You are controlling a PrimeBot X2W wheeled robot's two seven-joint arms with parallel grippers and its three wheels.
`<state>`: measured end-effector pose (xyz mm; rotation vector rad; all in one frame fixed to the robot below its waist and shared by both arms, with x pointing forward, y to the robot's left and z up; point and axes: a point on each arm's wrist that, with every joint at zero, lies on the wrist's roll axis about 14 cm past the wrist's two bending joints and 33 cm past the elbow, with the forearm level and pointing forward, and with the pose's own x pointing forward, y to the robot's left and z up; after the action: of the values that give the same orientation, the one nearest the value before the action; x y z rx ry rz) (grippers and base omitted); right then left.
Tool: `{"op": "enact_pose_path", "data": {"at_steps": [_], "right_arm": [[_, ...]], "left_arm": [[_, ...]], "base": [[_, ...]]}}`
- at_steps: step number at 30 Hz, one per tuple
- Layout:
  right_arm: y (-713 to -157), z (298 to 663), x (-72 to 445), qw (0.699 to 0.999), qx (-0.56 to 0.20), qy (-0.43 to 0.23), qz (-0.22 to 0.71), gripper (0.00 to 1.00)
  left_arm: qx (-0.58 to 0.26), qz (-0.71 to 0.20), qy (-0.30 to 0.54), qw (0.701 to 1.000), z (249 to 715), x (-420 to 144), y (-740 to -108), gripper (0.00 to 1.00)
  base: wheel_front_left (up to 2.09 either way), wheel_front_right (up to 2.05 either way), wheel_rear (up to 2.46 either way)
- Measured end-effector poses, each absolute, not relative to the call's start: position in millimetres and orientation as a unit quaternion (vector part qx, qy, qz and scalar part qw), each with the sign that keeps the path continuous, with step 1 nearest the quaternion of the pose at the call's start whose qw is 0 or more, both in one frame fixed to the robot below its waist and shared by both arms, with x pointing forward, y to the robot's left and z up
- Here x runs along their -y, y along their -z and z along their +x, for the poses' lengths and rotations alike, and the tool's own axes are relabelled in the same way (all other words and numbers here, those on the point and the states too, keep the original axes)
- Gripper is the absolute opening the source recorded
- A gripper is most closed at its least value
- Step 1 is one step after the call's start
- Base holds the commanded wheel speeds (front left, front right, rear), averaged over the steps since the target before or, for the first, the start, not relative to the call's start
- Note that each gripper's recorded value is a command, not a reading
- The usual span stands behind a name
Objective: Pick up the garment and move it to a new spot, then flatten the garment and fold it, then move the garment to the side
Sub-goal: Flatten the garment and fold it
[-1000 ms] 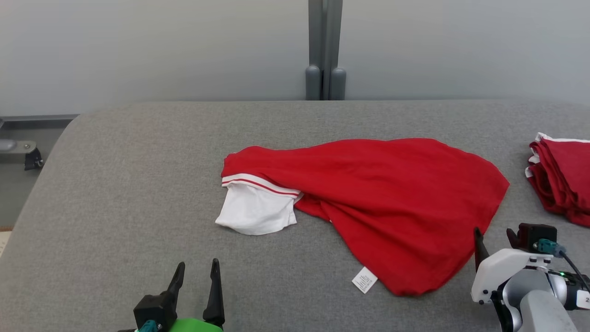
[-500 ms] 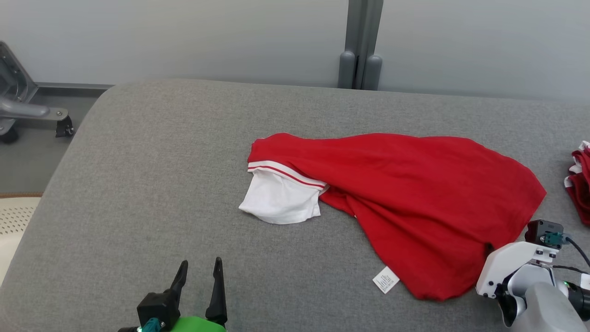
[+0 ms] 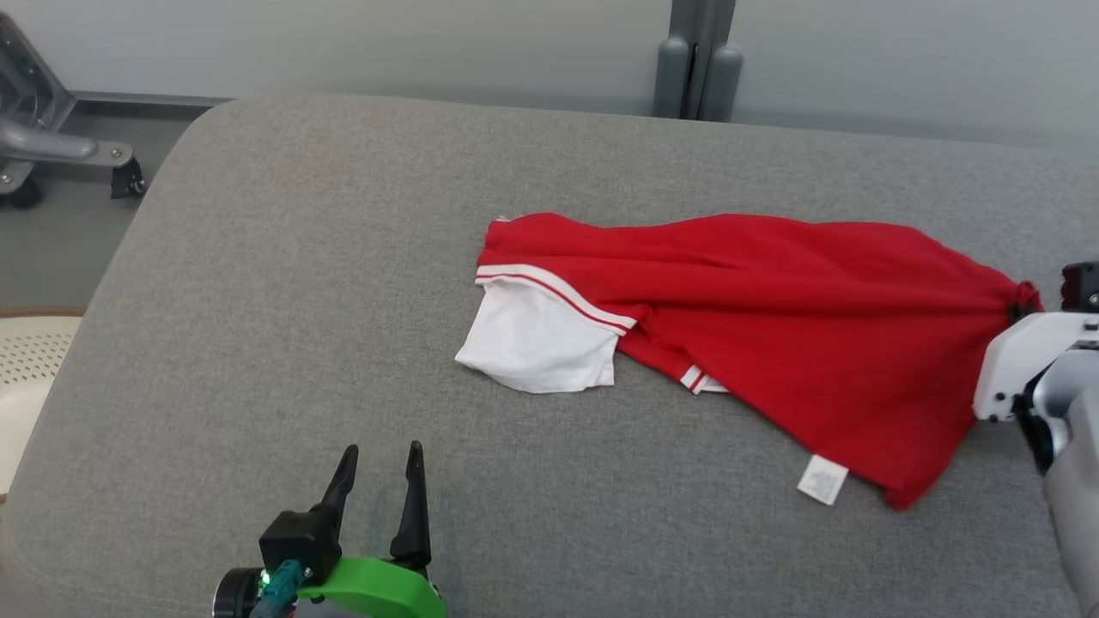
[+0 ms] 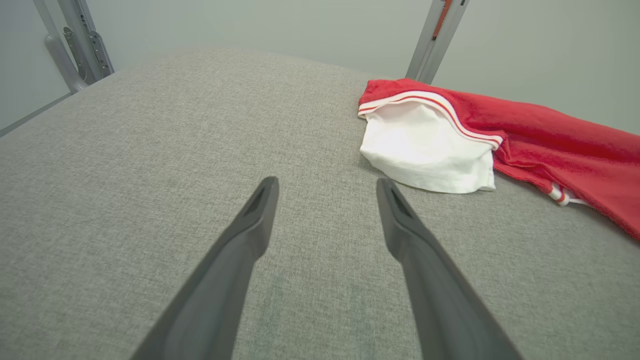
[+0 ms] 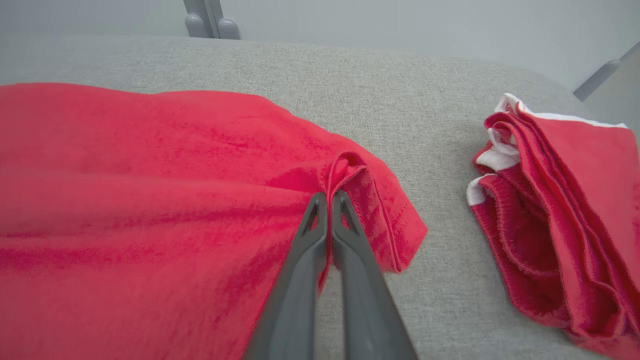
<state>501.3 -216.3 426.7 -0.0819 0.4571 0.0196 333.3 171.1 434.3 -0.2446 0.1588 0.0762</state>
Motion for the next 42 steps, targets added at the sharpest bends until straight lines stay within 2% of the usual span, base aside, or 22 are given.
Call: {"op": "enact_pose_path", "data": {"at_steps": [7,14,15,16,17,22,31,42], "right_arm": [[-442.1,543.0,238.6,0.971,-0.214,-0.008,-0.106,0.00],[-450.0,577.7,228.8,0.972,-0.195,-0.022,-0.129,0.00],[-448.0,579.1,227.8,0.972,-0.198,-0.022,-0.126,0.11],[-445.8,580.5,227.2,0.971,-0.201,-0.022,-0.125,0.40],[-443.9,580.8,226.8,0.971,-0.203,-0.022,-0.124,1.00],[-441.2,574.8,217.1,0.975,-0.190,-0.031,-0.114,1.00],[-479.8,554.6,202.5,0.987,-0.104,-0.052,-0.108,1.00],[-495.0,492.0,191.8,0.995,-0.040,-0.066,-0.055,1.00]], "left_arm": [[-0.088,-0.113,-0.044,0.989,339.8,-176.8,-428.9,1.00],[-0.099,-0.107,-0.053,0.988,342.7,-183.3,-422.5,1.00],[-0.100,-0.106,-0.053,0.988,343.5,-182.9,-422.1,1.00],[-0.101,-0.105,-0.051,0.988,344.4,-182.2,-421.6,1.00],[-0.101,-0.105,-0.049,0.988,345.4,-180.9,-421.2,1.00],[-0.099,-0.106,-0.034,0.989,352.7,-172.8,-423.0,1.00],[-0.086,-0.117,0.006,0.989,366.1,-152.1,-431.7,1.00],[-0.115,-0.110,0.054,0.986,395.1,-131.0,-422.8,1.00]], "base": [[0.00,0.00,0.00],[0.00,0.00,0.00],[0.00,0.00,0.00],[0.00,0.00,0.00],[0.00,0.00,0.00],[0.00,0.00,0.00],[0.00,0.00,0.00],[0.00,0.00,0.00]]}}
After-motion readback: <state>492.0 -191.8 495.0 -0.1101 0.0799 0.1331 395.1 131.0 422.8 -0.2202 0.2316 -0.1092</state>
